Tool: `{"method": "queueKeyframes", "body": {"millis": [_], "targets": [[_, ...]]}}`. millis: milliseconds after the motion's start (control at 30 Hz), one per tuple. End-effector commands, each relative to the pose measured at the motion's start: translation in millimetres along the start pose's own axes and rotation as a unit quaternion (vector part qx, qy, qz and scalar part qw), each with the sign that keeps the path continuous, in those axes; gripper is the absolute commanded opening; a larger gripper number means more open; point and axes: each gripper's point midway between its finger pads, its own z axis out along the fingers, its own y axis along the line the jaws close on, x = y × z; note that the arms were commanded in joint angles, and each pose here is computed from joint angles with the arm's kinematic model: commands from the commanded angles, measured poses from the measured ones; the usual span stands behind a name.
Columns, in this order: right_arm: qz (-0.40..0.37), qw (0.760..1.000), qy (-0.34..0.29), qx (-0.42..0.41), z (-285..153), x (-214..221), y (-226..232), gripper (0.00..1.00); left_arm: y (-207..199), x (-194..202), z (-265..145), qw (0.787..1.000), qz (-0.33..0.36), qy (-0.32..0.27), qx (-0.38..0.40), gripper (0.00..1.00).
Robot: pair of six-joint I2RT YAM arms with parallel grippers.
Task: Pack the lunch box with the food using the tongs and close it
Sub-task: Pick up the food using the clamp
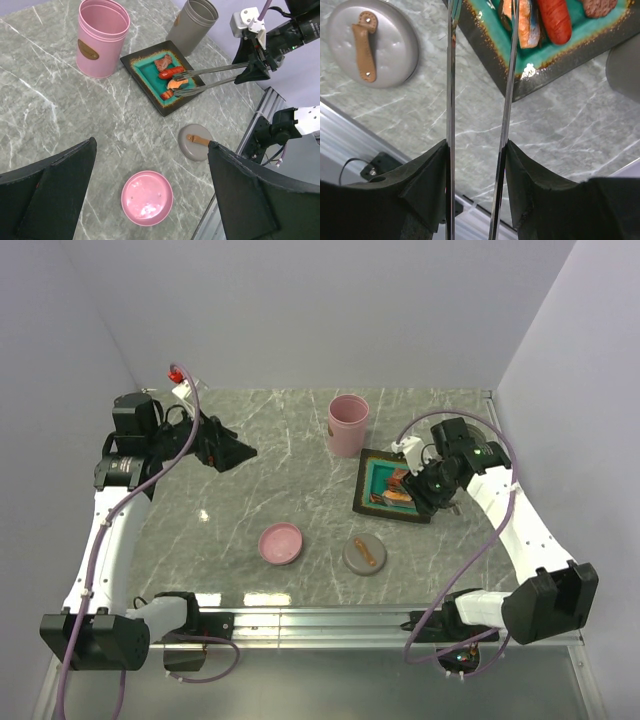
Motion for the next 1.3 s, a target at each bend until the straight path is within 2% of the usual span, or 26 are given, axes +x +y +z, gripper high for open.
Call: {"method": "queueKeyframes", "body": {"millis": [0,1267], "targets": [[-0.019,1.0,-0.013,0.019,8,-10,-12,0.53,-5,-6,-5,0.999,0.03,-0.014,-0.002,0.99],[-0.02,0.999,0.013,-0.029,39,-21,3,0.49,8,-13,7,1.0,0.009,-0.008,0.006,0.99]]}}
